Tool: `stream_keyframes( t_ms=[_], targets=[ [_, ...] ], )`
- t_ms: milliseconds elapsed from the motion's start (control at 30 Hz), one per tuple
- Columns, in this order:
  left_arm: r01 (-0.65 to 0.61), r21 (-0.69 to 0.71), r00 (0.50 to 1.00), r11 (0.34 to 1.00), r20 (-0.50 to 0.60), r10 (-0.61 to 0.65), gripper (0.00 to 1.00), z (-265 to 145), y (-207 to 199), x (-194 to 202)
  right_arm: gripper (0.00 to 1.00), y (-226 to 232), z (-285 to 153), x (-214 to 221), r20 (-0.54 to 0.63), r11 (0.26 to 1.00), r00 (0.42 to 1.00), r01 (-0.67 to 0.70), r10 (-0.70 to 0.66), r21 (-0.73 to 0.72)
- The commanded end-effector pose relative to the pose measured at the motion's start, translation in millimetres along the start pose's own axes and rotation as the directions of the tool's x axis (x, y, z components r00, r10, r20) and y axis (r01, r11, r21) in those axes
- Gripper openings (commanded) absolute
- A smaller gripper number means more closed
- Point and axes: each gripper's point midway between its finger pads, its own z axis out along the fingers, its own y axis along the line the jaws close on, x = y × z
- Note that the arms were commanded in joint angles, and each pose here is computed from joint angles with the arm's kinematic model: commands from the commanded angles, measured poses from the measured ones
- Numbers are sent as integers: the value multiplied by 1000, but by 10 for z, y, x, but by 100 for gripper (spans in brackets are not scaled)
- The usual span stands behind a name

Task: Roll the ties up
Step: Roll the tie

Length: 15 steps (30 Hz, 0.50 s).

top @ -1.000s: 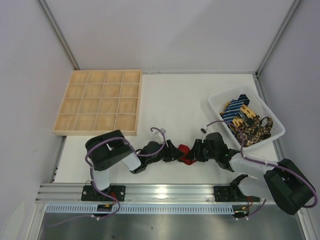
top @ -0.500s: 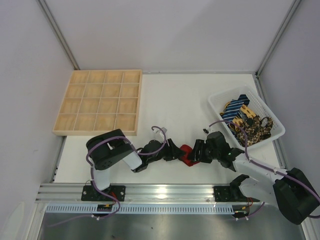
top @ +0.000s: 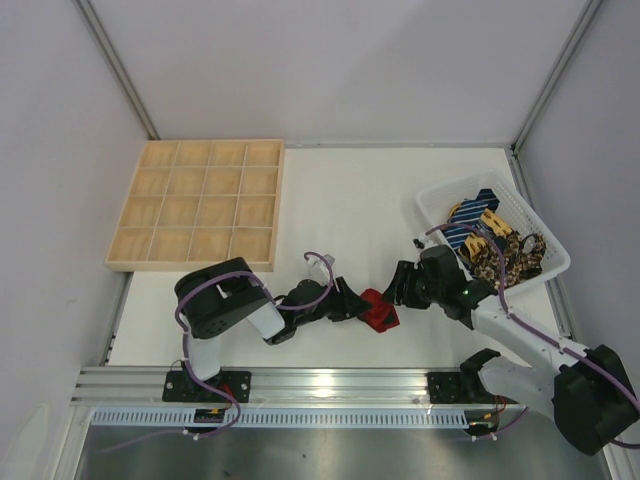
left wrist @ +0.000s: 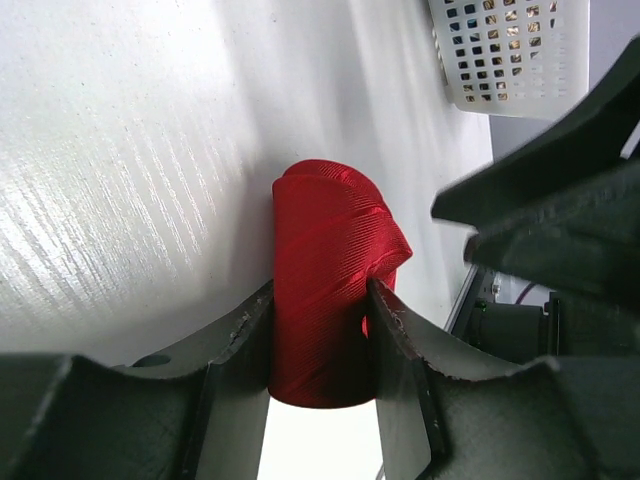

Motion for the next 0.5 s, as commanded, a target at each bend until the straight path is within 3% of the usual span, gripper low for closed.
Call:
stream_keyframes(
  t_ms=[0,100,133,167,467],
  targets=[
    [-83,-305,986,949,-164,34,47,-269,946,442,50,6,64,-315,62,999,998,22,-24,29],
    [-84,-301,985,950,-167,35,47,-271,935,445,35,6,246,-393,52,1000,999,-4,3,17],
    [-84,-300,985,950,-168,34,47,-271,934,447,23,33,283,-451,60,1000,998,-3,3,6],
    [-84,-300,985,950,-170,33,47,-276,937,452,21,14,386,-449,45,1000,999,-3,3,10],
    [-85,-292,984,953,-173,35,47,-247,896,440,18,-30,662,-405,-29,1000,999,13,-13,-3]
  ],
)
